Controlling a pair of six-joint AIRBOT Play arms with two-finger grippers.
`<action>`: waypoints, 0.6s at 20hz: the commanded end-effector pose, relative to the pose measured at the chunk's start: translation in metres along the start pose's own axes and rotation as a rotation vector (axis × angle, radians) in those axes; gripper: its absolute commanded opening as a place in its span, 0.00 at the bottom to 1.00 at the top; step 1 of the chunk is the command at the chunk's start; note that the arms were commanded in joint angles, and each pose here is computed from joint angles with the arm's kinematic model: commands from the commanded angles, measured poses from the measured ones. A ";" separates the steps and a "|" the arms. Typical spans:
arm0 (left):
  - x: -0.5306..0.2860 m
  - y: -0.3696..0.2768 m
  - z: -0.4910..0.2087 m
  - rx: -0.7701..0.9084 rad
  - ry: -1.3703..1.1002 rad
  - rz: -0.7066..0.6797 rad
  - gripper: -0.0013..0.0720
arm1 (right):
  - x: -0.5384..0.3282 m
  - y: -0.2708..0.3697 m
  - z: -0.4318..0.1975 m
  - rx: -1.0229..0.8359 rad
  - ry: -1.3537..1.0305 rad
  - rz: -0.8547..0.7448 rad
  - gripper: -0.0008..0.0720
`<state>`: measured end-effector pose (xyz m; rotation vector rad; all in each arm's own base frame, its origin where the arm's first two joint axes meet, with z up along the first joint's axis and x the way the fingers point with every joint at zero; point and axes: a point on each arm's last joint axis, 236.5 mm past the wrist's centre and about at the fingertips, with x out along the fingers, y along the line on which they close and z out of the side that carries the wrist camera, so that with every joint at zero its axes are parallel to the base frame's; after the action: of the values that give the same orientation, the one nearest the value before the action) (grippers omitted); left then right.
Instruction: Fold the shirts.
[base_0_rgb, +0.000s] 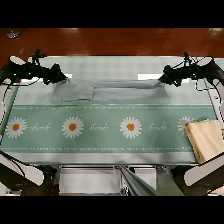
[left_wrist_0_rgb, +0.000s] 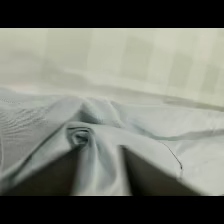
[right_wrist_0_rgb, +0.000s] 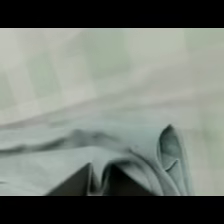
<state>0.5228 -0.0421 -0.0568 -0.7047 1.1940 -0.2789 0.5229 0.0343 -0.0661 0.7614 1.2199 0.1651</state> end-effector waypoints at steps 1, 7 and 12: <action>-0.011 -0.007 -0.025 0.018 0.129 -0.024 0.99 | -0.011 0.008 -0.006 -0.036 0.052 0.033 0.88; -0.182 0.075 0.017 -0.084 -0.035 0.342 0.97 | -0.119 -0.024 0.033 -0.065 -0.029 -0.003 0.88; -0.206 0.023 -0.009 -0.009 -0.354 0.329 0.89 | -0.073 -0.065 -0.022 0.098 0.093 -0.005 0.88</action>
<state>0.4511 0.0977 0.0605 -0.5652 1.1237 0.0785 0.4782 -0.0516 -0.0241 0.7635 1.2729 0.1520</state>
